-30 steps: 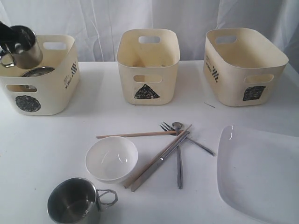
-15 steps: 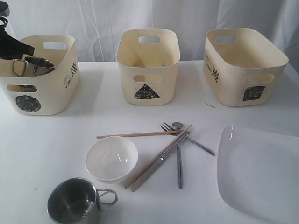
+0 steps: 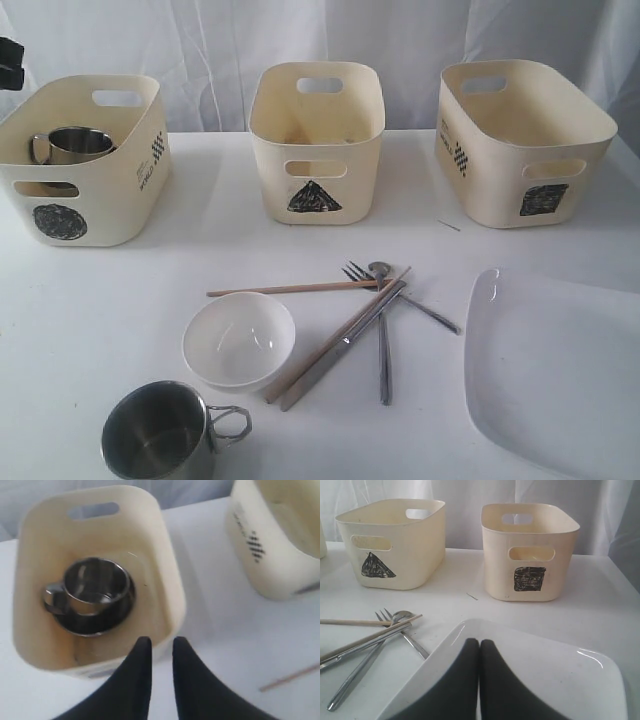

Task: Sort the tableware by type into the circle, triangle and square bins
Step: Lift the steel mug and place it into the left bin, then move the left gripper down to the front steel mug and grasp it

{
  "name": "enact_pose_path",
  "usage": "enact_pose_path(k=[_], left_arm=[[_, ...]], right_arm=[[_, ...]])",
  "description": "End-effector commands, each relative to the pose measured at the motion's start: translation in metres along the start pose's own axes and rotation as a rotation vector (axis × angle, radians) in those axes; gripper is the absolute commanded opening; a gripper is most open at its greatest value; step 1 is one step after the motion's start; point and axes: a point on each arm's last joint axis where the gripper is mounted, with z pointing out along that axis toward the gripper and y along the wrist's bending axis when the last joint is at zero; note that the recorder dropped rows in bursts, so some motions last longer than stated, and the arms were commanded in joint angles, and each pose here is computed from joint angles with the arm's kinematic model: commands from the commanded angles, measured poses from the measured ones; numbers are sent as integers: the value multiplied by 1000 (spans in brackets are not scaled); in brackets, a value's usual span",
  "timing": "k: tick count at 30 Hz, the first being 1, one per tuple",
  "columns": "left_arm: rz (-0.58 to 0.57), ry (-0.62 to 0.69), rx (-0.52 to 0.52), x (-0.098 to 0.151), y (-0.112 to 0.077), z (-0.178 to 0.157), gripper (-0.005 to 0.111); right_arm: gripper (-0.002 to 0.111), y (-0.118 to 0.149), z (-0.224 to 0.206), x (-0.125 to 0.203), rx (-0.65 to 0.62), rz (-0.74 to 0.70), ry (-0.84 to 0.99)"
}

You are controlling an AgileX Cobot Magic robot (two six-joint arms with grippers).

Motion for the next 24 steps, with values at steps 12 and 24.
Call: enact_pose_path(k=[12, 24], left_arm=[[-1, 204, 338, 103, -86, -66, 51], [24, 344, 415, 154, -104, -41, 54]], right_arm=[[0, 0, 0, 1, -3, 2, -6], [0, 0, 0, 1, -3, 2, -6]])
